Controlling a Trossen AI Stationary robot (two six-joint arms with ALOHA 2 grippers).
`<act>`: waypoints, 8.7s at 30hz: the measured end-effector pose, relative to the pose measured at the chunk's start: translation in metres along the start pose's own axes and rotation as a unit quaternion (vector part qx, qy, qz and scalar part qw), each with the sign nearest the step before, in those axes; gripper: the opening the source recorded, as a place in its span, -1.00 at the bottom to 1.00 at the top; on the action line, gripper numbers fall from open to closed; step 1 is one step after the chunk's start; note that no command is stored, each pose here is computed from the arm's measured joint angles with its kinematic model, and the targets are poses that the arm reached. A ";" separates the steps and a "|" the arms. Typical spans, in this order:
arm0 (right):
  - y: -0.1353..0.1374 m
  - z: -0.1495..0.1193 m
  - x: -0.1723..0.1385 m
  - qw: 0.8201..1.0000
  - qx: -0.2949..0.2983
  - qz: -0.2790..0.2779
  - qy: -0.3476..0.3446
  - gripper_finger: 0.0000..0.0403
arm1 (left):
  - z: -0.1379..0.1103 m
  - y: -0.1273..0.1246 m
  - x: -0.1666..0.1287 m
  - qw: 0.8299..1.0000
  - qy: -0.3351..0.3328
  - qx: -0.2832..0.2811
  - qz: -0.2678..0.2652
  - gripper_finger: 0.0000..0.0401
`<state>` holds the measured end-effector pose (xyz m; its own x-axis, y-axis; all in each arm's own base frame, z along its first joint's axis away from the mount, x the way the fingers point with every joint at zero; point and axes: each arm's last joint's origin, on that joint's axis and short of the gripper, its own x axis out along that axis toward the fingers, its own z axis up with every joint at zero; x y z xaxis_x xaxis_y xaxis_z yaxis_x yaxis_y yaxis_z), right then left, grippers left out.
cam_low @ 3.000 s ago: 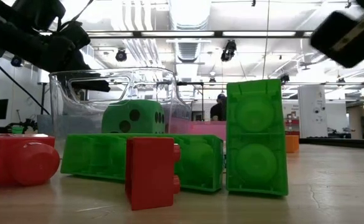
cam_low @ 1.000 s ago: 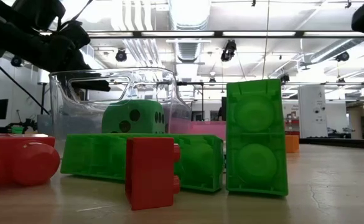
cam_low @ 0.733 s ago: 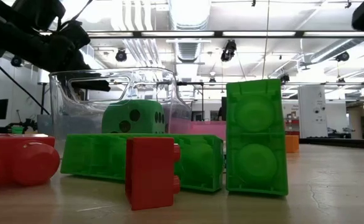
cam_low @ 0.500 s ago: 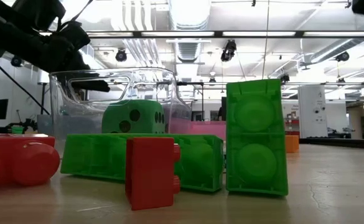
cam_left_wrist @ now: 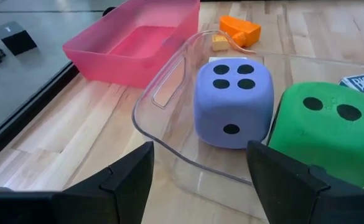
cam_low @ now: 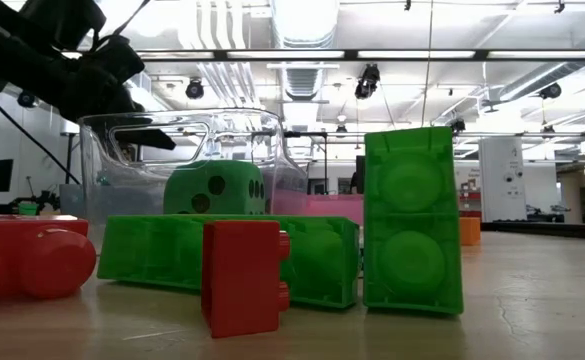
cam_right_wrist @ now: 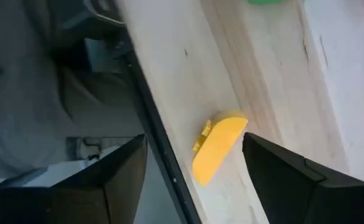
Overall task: Pick & Place Toys
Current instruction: Put the bottom yellow game piece into the pink bin, then put the blue game piece into the pink bin
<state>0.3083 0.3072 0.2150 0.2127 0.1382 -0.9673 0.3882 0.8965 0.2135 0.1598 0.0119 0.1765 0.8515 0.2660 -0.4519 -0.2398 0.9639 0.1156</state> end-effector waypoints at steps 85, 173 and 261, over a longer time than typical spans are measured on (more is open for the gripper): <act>0.011 0.002 0.006 0.980 -0.115 -0.119 -0.108 -0.56 | 0.001 -0.001 0.000 1.000 -0.007 0.006 -0.013 0.28; -0.338 0.103 -0.024 0.774 -0.043 -0.159 -0.611 -0.56 | -0.051 0.001 -0.029 0.987 -0.125 -0.018 -0.101 0.29; -0.330 0.097 -0.059 0.865 0.001 -0.088 -0.494 0.66 | -0.051 0.001 -0.029 0.987 -0.124 -0.019 -0.102 0.29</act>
<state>0.2539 -0.0378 0.2151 0.8122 -0.4283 -0.3962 0.4935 0.8665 0.0750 0.1110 0.0043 0.1443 0.9707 0.0651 -0.2314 -0.0648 0.9979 0.0092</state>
